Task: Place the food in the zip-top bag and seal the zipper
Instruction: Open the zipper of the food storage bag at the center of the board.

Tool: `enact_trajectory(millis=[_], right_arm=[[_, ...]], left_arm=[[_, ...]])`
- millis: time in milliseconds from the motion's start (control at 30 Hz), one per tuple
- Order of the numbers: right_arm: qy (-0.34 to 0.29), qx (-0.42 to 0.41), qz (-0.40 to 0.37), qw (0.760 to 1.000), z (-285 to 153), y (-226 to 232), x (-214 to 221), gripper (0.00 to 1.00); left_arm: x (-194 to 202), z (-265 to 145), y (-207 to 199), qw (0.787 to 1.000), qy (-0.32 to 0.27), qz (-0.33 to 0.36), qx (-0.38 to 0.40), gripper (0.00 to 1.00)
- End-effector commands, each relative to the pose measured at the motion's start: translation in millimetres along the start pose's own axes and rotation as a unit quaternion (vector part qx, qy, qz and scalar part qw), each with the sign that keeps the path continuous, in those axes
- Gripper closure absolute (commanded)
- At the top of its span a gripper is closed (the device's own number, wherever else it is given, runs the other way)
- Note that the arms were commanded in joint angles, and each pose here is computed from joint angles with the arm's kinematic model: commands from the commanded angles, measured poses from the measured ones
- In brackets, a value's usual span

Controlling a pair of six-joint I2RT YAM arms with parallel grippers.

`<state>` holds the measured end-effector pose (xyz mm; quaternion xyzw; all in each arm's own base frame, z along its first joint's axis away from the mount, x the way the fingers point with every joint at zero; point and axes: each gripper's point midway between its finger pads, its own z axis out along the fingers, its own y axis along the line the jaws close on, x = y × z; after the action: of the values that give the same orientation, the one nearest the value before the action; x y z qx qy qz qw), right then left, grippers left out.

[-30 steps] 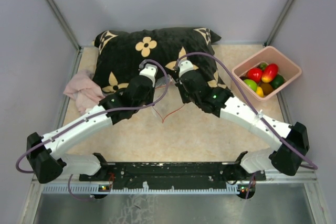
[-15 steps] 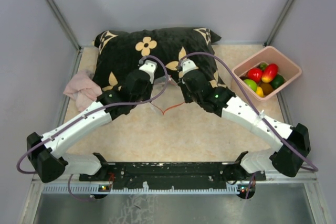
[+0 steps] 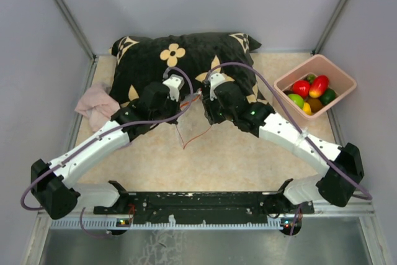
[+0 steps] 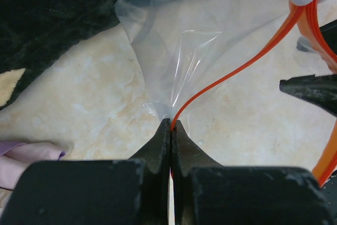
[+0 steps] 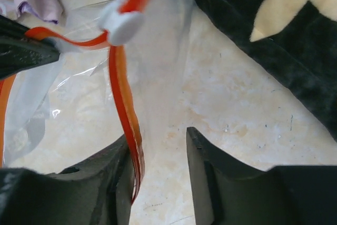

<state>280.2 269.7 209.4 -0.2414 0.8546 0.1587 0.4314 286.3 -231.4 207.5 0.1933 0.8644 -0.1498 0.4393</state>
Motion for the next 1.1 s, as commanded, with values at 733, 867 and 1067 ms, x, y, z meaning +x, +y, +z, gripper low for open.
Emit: enact_trajectory(millis=[733,867,1067], right_arm=[[-0.108,0.018,0.055,0.992,-84,-67,-86,0.30],[-0.094,0.109,0.076,0.987,-84,-117,-77,0.27],[-0.086,0.160,0.124,0.976,-80,-170,-66,0.26]], left_arm=[[-37,-34,52,0.990,0.002,-0.072,-0.118,1.00],[-38,-45,61,0.986,0.004,-0.075,-0.148,1.00],[-29,-49,58,0.985,0.044,-0.067,-0.156,1.00]])
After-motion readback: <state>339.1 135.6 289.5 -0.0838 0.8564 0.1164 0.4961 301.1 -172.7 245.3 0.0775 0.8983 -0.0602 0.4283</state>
